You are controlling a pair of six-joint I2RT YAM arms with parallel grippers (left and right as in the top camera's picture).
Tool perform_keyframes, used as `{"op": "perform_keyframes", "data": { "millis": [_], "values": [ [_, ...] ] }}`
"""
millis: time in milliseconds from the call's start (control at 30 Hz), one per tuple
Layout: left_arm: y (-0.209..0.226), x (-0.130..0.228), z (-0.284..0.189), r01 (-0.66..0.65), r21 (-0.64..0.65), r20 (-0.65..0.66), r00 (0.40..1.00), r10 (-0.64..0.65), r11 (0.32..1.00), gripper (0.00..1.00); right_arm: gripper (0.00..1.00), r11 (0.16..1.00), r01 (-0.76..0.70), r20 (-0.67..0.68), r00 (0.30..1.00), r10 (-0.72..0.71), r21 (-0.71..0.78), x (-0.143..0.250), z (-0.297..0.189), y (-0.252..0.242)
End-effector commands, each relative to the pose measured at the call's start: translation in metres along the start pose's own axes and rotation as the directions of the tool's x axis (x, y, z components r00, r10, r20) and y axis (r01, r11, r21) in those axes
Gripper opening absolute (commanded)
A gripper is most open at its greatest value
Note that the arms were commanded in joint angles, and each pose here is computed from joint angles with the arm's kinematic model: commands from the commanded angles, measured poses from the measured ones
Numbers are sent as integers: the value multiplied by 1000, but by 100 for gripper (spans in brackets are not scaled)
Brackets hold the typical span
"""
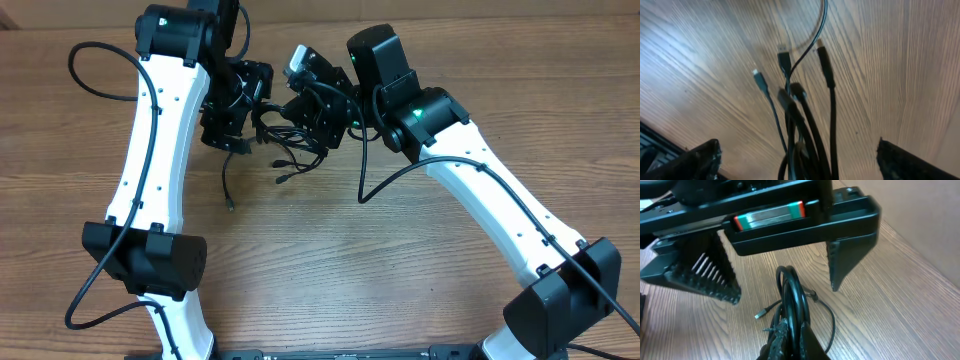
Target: Untangle cables
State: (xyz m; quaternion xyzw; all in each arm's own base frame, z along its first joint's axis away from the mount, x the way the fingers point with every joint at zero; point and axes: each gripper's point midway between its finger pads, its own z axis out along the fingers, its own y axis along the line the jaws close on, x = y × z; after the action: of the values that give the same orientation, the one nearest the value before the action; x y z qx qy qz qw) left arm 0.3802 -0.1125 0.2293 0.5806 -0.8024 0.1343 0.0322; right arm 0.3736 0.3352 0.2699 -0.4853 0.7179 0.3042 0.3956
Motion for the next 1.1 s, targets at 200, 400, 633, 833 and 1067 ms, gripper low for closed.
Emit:
{"op": "perform_keyframes", "data": {
  "millis": [200, 400, 633, 833, 1067],
  "values": [
    [-8, 44, -19, 159, 32, -284, 948, -143, 987, 100, 4, 995, -98, 141, 985, 102, -34, -23, -44, -30],
    [-12, 69, -32, 294, -38, -455, 846, -279, 955, 100, 4, 994, -102, 182, 977, 108, -40, -29, -52, -38],
    [-13, 63, -33, 354, -60, -455, 822, -341, 933, 100, 4, 993, -116, 172, 979, 112, 13, -25, -54, -49],
    [-13, 42, -37, 426, -68, -443, 798, -410, 902, 78, 4, 992, -126, 171, 978, 121, 23, -23, -57, -54],
    [-14, 39, -37, 453, -70, -433, 789, -436, 889, 89, 4, 991, -129, 168, 978, 124, 21, -22, -57, -54]
  ]
}}
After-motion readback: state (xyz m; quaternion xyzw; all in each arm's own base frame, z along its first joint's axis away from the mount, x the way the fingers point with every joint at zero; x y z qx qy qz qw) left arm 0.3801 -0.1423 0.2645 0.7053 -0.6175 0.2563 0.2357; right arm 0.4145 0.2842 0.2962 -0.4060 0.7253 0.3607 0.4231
